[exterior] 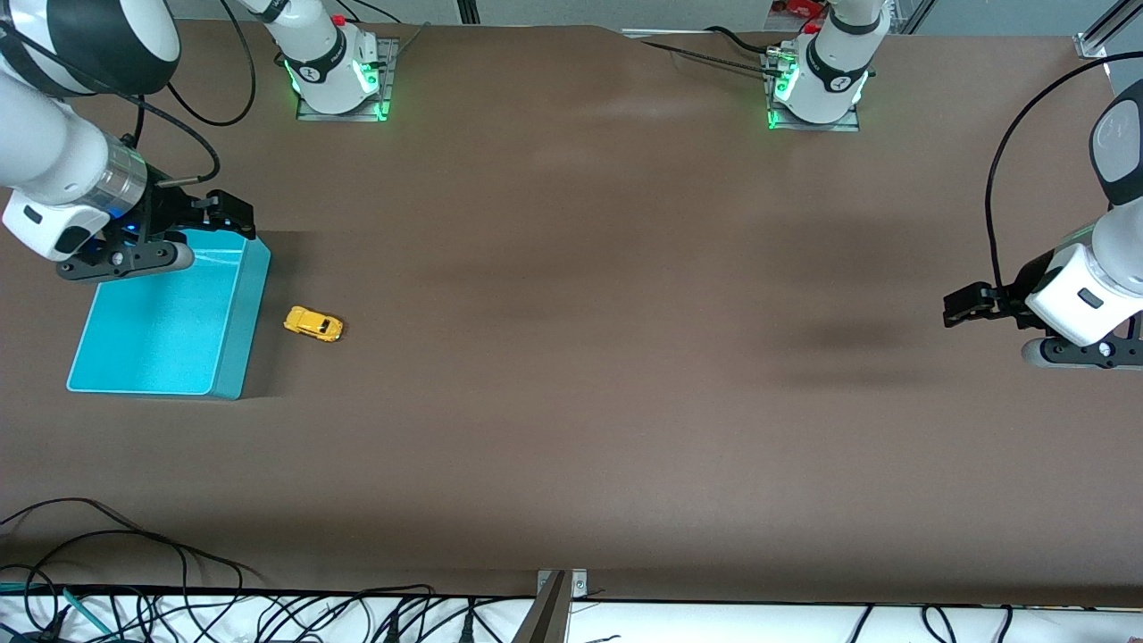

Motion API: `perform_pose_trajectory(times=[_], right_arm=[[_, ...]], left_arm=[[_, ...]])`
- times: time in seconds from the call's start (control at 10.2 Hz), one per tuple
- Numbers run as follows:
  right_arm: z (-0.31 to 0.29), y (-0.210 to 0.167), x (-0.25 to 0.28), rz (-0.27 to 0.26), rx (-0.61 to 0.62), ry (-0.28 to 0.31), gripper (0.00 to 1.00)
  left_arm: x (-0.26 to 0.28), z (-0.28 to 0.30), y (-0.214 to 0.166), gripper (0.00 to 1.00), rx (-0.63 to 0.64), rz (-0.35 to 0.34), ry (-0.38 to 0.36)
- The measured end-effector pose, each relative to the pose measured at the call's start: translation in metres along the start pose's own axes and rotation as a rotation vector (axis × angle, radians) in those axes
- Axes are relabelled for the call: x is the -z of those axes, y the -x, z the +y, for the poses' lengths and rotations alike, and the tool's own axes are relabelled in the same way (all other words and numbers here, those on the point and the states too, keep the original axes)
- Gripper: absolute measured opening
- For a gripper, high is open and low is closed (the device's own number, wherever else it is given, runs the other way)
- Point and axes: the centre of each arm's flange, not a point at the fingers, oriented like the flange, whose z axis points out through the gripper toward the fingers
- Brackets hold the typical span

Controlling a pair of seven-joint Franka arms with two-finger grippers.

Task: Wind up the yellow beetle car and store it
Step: 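Raise the left gripper away while the right gripper reaches the car, then lower the right gripper over the yellow car beside the bin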

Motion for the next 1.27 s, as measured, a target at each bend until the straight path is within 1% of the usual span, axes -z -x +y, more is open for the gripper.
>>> perform_pose_trajectory(times=[0.29,0.49,0.59,0.69,0.88,0.98,1.27], right_arm=[[-0.001,-0.003,-0.007,-0.016,0.028,-0.001,1.00],[0.000,-0.015,-0.032,-0.053,0.105,-0.013,1.00],[0.000,-0.022,-0.043,-0.058,0.148,-0.024,1.00],[0.000,-0.029,-0.054,-0.055,0.213,-0.034,1.00],[0.007,-0.049,-0.085,-0.035,0.410,-0.058,1.00],[0.015,-0.061,-0.110,-0.028,0.514,-0.067,1.00],[0.023,-0.081,-0.172,-0.035,0.754,-0.082,1.00]], left_arm=[[0.000,0.000,0.000,1.00,0.000,0.000,0.000],[0.000,0.000,0.000,1.00,0.000,0.000,0.000],[0.000,0.000,0.000,1.00,0.000,0.000,0.000],[0.000,0.000,0.000,1.00,0.000,-0.001,0.000],[0.000,-0.001,0.000,1.00,0.001,-0.001,0.000],[0.000,-0.001,0.000,1.00,0.001,-0.002,0.000],[0.000,-0.001,0.000,1.00,0.001,-0.003,0.000]])
